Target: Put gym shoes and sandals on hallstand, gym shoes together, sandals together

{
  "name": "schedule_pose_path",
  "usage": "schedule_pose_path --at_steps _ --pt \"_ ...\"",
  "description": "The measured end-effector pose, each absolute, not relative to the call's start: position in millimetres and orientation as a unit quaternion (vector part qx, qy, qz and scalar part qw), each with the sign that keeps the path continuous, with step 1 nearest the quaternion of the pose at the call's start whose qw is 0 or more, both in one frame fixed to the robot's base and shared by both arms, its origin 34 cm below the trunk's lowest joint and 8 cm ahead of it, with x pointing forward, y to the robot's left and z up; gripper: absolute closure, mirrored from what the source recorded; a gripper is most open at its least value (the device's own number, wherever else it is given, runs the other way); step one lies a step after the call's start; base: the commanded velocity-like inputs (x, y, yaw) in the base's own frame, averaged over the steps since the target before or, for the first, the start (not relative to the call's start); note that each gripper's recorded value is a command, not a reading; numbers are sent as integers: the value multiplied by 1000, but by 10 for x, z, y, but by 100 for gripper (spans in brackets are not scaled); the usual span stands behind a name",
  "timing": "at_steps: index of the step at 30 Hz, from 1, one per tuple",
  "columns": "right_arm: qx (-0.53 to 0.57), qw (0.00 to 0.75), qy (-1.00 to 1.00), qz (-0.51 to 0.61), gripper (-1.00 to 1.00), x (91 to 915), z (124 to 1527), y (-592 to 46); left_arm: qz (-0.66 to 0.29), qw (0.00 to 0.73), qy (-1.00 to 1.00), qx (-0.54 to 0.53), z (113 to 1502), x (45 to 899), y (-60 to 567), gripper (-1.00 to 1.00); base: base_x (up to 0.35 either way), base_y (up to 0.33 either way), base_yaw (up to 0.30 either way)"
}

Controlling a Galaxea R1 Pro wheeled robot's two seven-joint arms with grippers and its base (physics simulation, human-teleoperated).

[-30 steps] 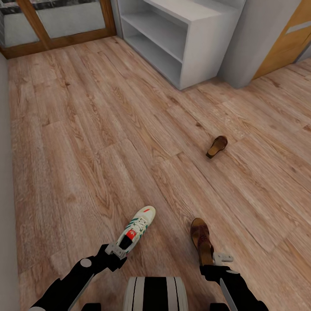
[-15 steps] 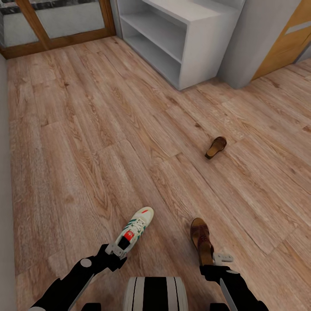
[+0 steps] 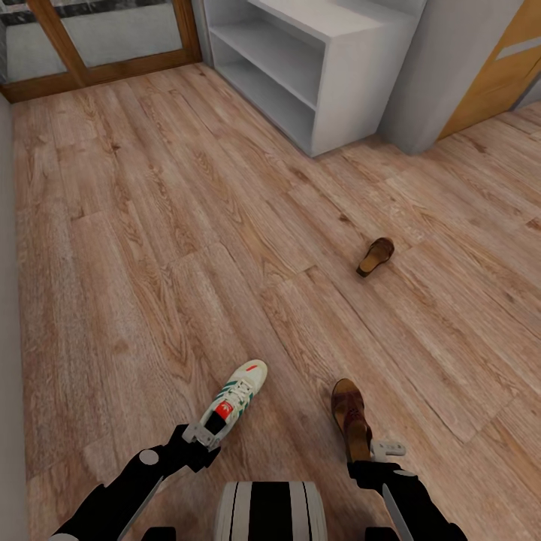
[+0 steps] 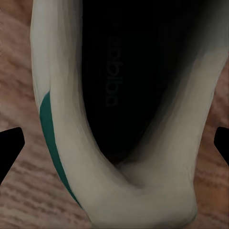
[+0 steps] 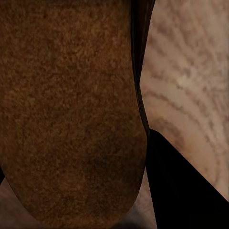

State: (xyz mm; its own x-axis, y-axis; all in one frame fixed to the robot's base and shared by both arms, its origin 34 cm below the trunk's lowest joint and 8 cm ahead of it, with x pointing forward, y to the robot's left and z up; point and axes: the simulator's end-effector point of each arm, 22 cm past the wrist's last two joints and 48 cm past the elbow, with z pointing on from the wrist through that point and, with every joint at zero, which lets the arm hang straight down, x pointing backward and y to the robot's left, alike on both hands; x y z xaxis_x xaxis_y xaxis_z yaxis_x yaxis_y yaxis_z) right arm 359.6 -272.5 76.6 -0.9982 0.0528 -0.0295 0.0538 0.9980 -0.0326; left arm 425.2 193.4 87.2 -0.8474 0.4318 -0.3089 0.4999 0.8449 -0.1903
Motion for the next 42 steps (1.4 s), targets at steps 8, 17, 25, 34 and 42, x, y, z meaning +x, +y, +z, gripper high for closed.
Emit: schedule_pose_path --at_steps 8,17,25,34,42 --pt "27 14 999 -17 100 3594 765 -2725 -132 128 952 244 872 4256 1941 -100 0 0 0" --pt "27 14 999 -17 100 3594 765 -2724 -128 130 953 244 870 4269 1956 -100 0 0 0" --pt "27 14 999 -17 100 3594 765 -2722 -117 133 954 242 860 4293 1994 -100 1 0 0" --pt "27 14 999 -17 100 3594 765 -2724 -116 133 954 242 859 4295 1999 -100 73 0 0" --pt "27 14 999 -17 100 3594 765 -2725 -115 133 954 241 858 4296 2000 -100 8 0 0"
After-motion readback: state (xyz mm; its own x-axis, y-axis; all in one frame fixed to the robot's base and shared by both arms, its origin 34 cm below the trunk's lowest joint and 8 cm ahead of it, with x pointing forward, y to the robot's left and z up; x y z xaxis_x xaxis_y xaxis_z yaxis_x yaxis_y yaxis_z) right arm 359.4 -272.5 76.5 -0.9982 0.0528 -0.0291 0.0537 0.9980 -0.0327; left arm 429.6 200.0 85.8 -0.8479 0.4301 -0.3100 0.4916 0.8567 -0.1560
